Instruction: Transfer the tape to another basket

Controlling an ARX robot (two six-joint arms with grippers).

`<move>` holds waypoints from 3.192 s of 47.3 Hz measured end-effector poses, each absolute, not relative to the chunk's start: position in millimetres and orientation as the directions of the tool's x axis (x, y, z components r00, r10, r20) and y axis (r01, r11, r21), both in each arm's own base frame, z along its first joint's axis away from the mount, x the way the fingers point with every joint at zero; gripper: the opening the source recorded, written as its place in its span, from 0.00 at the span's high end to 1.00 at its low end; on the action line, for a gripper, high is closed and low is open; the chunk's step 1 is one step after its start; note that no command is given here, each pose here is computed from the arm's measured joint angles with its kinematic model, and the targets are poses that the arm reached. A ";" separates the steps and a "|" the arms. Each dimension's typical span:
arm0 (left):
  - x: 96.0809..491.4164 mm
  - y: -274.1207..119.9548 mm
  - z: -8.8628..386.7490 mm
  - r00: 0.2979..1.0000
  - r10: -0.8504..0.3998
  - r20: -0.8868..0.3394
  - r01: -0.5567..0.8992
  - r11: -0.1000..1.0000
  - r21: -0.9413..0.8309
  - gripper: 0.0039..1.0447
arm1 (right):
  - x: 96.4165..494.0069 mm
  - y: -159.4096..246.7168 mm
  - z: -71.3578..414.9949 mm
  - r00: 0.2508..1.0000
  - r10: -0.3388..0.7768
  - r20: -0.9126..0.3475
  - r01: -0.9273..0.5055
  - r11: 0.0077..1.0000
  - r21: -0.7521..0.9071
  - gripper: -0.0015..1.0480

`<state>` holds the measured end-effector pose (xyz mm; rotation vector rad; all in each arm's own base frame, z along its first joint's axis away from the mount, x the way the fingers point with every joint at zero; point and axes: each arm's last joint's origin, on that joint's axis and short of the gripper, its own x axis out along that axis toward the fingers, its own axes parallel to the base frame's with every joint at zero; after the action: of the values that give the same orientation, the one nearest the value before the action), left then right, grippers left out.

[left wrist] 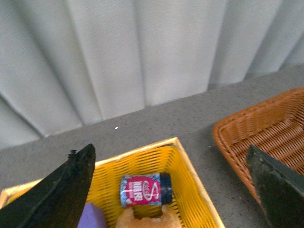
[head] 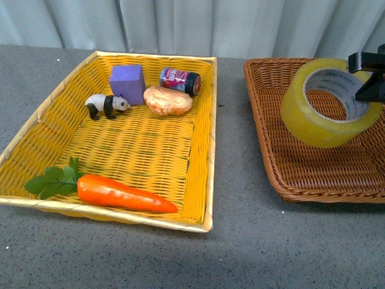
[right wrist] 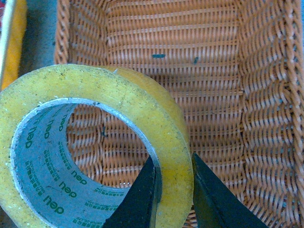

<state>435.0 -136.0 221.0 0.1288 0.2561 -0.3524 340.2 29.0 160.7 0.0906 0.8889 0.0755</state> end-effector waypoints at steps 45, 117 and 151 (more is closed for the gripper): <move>386.7 -53.8 196.1 0.953 0.106 -0.282 -0.148 0.980 -0.131 0.06 | 369.4 0.6 138.5 0.685 -0.028 -0.728 0.005 0.999 -0.034 0.21; 152.6 -0.2 162.7 1.000 -0.001 -0.012 0.001 1.000 -0.007 0.97 | 151.2 -0.1 161.9 1.000 -0.002 -0.016 0.002 1.000 -0.011 0.99; 120.1 -0.2 173.7 1.000 -0.002 0.023 0.002 1.000 -0.007 0.97 | 119.2 -0.1 168.3 1.000 -0.001 0.007 0.001 1.000 -0.011 0.99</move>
<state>120.1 -0.2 173.7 -0.0075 -0.0231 -0.0016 119.2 -0.1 168.3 -0.0109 -0.0071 -0.0012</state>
